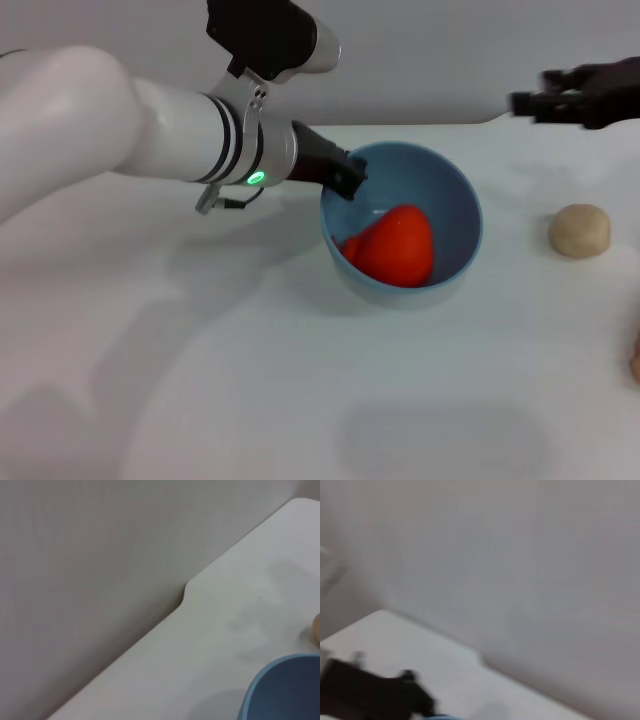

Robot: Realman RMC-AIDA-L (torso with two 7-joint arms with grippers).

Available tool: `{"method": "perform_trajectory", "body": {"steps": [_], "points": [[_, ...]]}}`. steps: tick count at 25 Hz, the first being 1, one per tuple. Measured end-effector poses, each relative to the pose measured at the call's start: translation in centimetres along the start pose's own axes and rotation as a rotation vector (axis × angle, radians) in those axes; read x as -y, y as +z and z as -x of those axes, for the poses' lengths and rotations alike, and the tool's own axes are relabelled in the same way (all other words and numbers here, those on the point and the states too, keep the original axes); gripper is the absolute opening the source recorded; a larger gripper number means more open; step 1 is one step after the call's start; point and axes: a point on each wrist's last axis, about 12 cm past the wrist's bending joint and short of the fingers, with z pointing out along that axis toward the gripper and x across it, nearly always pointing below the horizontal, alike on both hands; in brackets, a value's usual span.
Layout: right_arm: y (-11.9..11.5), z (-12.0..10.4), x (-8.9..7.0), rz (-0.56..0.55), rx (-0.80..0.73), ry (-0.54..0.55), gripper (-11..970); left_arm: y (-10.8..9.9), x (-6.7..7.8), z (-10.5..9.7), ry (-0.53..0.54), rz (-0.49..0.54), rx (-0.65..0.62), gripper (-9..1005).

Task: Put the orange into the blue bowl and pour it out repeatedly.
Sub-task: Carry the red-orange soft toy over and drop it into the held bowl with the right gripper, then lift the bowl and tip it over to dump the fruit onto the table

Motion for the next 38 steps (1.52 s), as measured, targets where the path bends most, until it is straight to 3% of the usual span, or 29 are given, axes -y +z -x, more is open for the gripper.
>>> {"method": "perform_trajectory", "body": {"steps": [6,10,15,17,21,24,26,30,38], "points": [[-3.1,-4.6,1.8,-0.114,0.133,0.056,613,-0.3,0.3,1.8,0.161,0.057,0.087,-1],[-4.2,-7.6,2.6,-0.148,0.203,0.125,613,-0.5,1.1,3.1,0.399,0.156,0.148,-1],[-5.1,-9.8,3.0,-0.185,0.236,0.17,612,-0.5,2.3,4.0,0.616,0.226,0.178,-1],[-5.2,-10.5,3.1,-0.191,0.242,0.197,612,-0.6,3.3,4.3,0.764,0.261,0.181,-1],[-5.1,-11.2,3.1,-0.191,0.244,0.21,612,-0.8,5.3,4.3,0.965,0.273,0.21,-1],[-5.2,-11.4,3.1,-0.2,0.252,0.219,612,-0.8,6.8,3.3,1.125,0.271,0.244,-1],[-5.2,-11.4,3.1,-0.197,0.255,0.222,612,-1.2,8.4,2.1,1.309,0.309,0.316,-1],[-5.1,-11.2,3.2,-0.195,0.267,0.225,612,-1.8,9.4,1.3,1.412,0.364,0.386,-1],[-4.8,-11.1,3.3,-0.201,0.273,0.233,613,-2.1,10.0,0.0,1.494,0.489,0.517,-1]]}}
